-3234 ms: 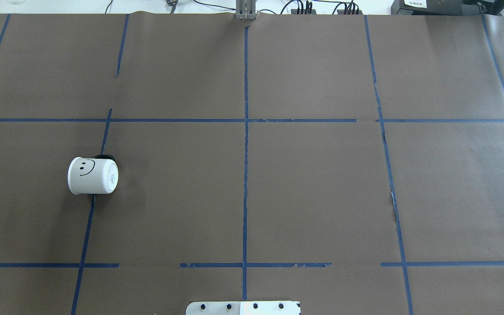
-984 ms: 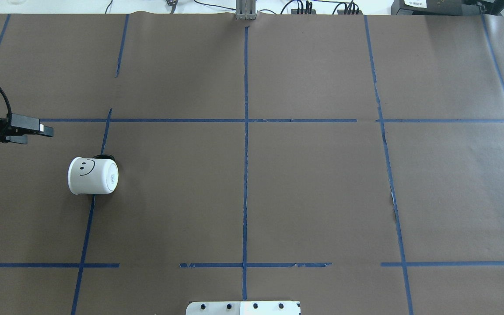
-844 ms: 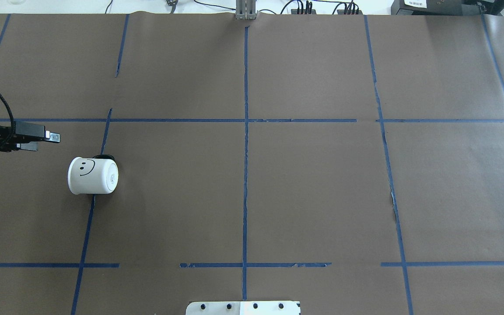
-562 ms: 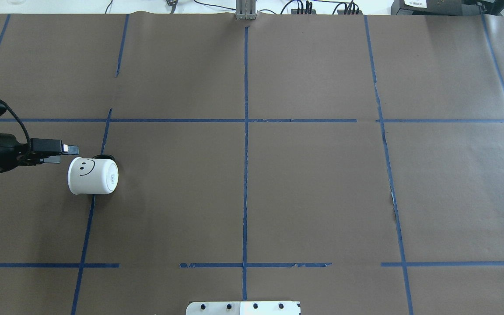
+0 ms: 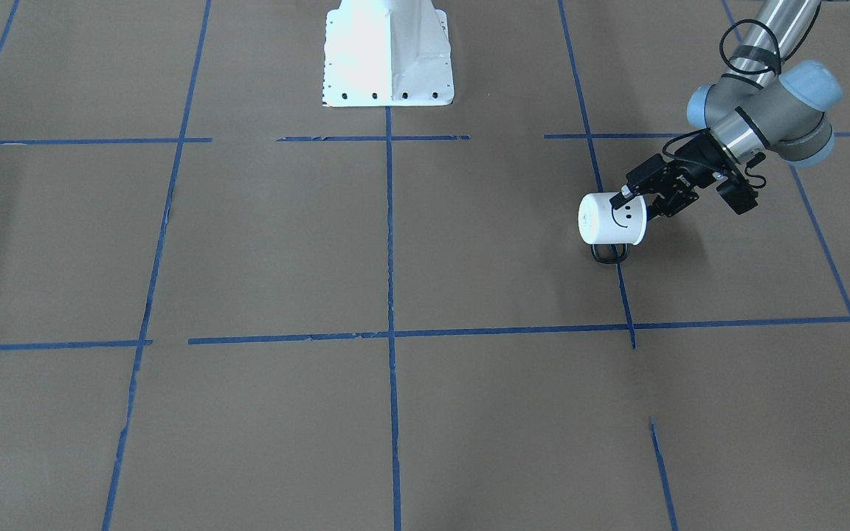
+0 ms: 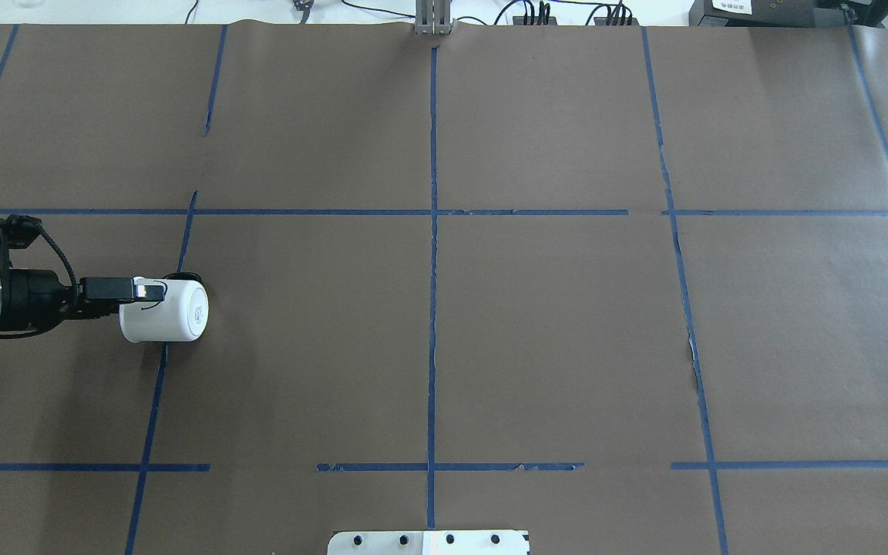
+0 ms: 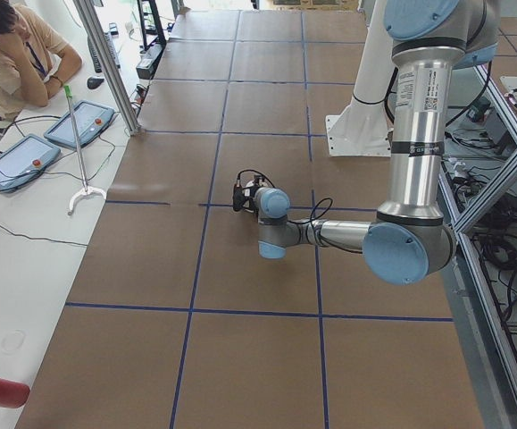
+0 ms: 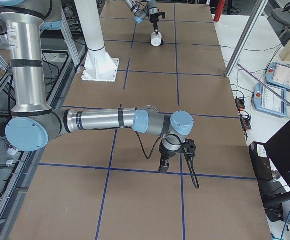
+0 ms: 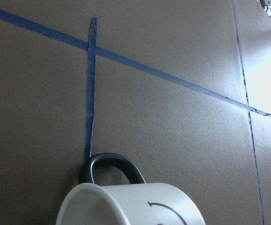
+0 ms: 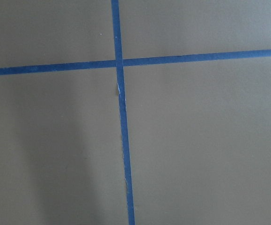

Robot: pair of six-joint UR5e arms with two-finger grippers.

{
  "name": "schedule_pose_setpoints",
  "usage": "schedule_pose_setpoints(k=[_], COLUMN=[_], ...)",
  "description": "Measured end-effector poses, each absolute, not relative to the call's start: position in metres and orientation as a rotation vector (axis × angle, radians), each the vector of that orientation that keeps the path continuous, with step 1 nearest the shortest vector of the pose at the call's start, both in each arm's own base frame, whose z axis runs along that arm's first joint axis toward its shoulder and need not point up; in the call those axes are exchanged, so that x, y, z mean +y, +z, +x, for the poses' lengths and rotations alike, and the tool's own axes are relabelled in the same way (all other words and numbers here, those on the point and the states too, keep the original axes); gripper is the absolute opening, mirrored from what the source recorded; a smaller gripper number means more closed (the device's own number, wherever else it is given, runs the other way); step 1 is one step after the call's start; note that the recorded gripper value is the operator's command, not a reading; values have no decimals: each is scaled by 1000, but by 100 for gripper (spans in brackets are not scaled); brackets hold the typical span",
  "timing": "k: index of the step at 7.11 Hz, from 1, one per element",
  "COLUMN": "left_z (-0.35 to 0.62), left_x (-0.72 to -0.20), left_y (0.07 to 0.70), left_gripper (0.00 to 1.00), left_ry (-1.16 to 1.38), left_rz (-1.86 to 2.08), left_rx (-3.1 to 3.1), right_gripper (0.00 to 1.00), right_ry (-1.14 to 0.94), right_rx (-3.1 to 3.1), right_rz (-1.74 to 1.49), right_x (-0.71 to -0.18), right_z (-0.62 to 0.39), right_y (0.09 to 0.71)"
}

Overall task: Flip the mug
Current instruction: 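Close the left gripper on the mug rim and lift it, then carry the mug toward the table center and rotate it upright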

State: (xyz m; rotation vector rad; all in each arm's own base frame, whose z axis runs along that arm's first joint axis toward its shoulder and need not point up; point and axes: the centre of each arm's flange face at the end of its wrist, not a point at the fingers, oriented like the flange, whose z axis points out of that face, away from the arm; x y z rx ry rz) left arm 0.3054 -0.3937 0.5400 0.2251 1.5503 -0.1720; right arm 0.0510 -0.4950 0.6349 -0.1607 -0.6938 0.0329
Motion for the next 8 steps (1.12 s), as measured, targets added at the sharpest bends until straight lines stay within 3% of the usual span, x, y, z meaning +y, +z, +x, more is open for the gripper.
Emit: schedule_pose_setpoints(k=[1,4,8], left_z=[307,322,366], left_x=[-392,-400,-456], left_y=[538,503,376], left_gripper=[0,0,0], left_ry=[-176,-163,-229], left_rz=[204,136,63], left_rx=[1573,1666,1803], right_gripper=[100,100,100], right_ry=[33,33,33], right_rx=[-694,-694,-694], right_rz=[-161,-161,-161], right_x=[-495,-495,-495], right_z=[51,51,51], right_y=[635,635,635])
